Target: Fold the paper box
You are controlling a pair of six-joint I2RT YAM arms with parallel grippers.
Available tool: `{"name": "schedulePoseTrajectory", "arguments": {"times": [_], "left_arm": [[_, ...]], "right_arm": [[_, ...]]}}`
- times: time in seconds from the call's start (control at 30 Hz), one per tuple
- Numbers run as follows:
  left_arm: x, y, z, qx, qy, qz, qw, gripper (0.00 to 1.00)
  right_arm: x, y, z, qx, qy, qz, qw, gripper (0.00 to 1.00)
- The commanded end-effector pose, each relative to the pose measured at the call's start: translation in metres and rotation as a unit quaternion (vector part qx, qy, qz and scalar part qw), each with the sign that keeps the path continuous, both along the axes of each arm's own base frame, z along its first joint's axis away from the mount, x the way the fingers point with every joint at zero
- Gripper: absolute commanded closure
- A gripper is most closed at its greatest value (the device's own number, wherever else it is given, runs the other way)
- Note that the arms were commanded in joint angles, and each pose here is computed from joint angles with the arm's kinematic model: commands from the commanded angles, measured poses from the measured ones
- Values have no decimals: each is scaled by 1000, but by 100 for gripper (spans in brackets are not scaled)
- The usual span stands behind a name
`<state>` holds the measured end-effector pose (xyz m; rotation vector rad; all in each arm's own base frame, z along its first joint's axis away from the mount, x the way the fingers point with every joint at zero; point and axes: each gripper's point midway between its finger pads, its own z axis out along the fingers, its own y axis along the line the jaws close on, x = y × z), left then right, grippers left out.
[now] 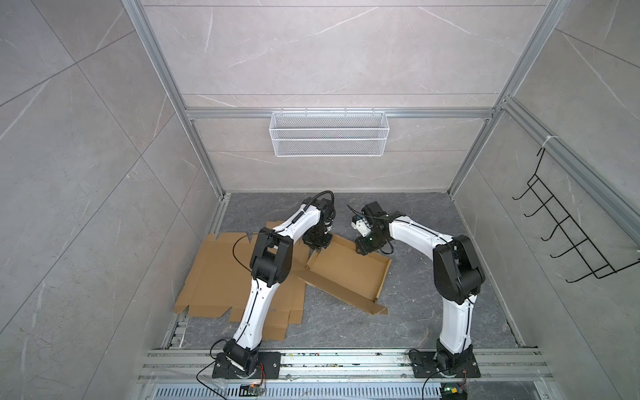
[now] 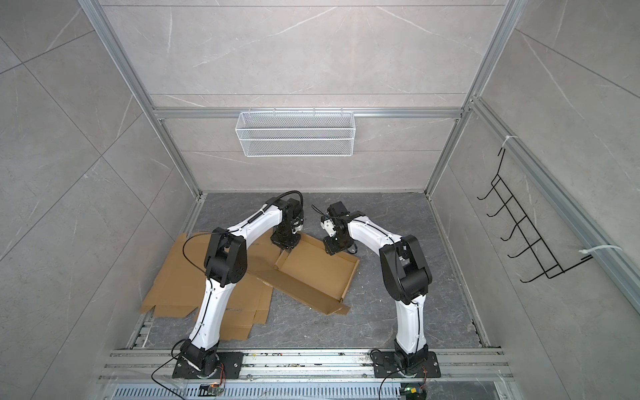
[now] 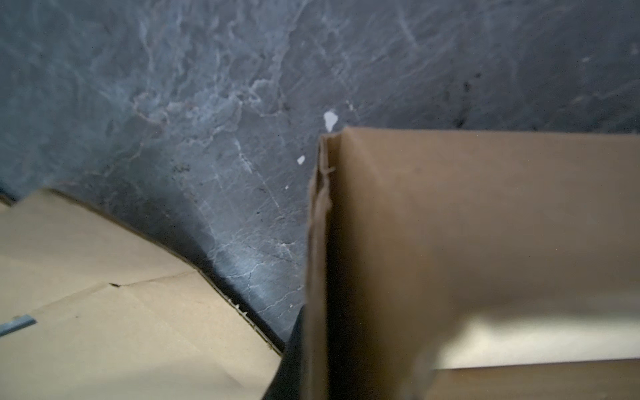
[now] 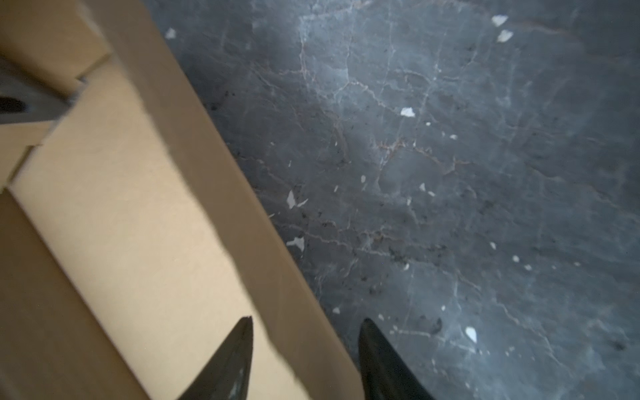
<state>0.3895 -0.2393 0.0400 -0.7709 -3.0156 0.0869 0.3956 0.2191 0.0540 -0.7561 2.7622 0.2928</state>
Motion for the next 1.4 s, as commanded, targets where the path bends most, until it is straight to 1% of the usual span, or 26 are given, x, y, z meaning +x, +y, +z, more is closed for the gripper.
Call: {"name": "schedulePoseTrajectory", "arguments": {"times": [0.0, 0.13, 0.23, 0.3, 0.47, 0.63, 0.77, 0.87, 1.07, 1.17, 1.27, 1.37], "left_arm": [[9, -12, 43, -38, -38, 1, 999, 77], [18, -18, 74, -63, -70, 4, 996, 63], [24, -22, 101, -81, -97, 4, 992, 56], [28, -25, 120, -94, -117, 4, 989, 54], [33, -29, 171, -136, -173, 13, 975, 52], [38, -20, 219, -172, -234, 38, 956, 51], [40, -6, 242, -173, -280, 58, 943, 50], [38, 7, 247, -161, -303, 73, 937, 49], [34, 28, 251, -163, -327, 102, 925, 49], [32, 38, 249, -167, -337, 121, 919, 49], [33, 50, 247, -169, -347, 146, 911, 50], [33, 63, 249, -161, -367, 167, 901, 53]], "right_arm": [[2, -2, -6, -9, 11, -16, 1000, 55], [-1, -14, -12, -3, 25, -51, 998, 65], [-3, -25, -14, 15, 34, -85, 996, 70], [-4, -30, -15, 26, 40, -105, 993, 74], [-9, -45, -22, 45, 61, -154, 985, 82], [-20, -65, -32, 76, 88, -224, 968, 88], [-30, -82, -28, 102, 91, -278, 951, 88], [-38, -96, -24, 125, 90, -322, 934, 88], [-58, -106, -28, 169, 116, -379, 903, 87], [-70, -107, -28, 190, 126, -413, 882, 86], [-85, -101, -28, 227, 138, -451, 852, 82], [-106, -100, -25, 218, 136, -461, 850, 75]]}}
